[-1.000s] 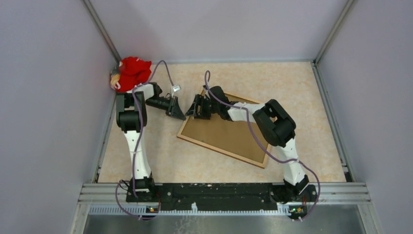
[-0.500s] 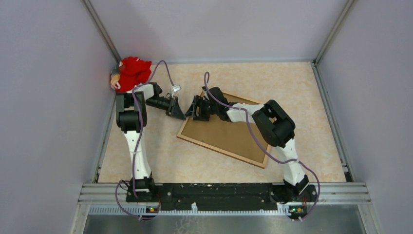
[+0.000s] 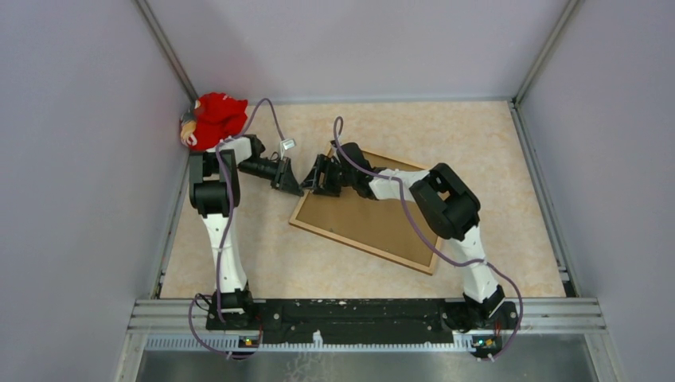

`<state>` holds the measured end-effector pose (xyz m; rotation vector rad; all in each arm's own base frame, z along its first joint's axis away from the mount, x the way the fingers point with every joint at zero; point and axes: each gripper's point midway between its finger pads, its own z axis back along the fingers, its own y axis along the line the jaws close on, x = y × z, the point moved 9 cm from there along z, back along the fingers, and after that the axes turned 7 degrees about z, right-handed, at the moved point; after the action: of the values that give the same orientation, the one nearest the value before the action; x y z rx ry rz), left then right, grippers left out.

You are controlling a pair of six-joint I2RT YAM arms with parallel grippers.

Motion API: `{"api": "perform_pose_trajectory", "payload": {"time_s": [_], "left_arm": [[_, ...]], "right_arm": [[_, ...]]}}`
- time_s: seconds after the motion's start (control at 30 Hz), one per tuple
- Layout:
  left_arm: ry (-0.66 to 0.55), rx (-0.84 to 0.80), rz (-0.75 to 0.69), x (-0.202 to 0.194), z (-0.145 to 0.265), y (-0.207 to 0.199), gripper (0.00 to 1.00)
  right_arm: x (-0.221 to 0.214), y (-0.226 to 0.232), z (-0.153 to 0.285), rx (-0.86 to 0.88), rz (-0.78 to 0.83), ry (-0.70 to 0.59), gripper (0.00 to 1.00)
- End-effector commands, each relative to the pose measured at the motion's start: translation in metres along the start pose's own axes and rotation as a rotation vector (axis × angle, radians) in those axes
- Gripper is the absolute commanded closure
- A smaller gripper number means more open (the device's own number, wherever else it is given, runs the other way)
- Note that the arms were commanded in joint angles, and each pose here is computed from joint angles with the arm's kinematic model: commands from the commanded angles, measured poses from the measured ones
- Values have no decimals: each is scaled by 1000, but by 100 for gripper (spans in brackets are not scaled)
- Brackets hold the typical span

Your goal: Put the photo into the frame

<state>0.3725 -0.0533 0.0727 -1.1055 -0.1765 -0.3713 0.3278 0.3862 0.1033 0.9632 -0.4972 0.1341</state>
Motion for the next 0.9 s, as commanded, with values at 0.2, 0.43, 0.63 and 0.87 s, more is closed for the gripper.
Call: {"api": "perform_pose_trajectory", "payload": {"time_s": [0.2,0.43,0.63,0.87], "left_arm": [[62,68,-68,-7,-5,6,84],[68,66,-68,-9,-6,5,84],[71,69,-74,-7,-4,2,81],[62,74,-143,4,12,-20,57]], "right_arm": [[-7,-7,-14,-28,-6,4,34],[-7,-9,-17,-36,-13,-6,35],[-1,4,-6,-8,25,-14,32],[13,42,64,5,379,-43,23]]}}
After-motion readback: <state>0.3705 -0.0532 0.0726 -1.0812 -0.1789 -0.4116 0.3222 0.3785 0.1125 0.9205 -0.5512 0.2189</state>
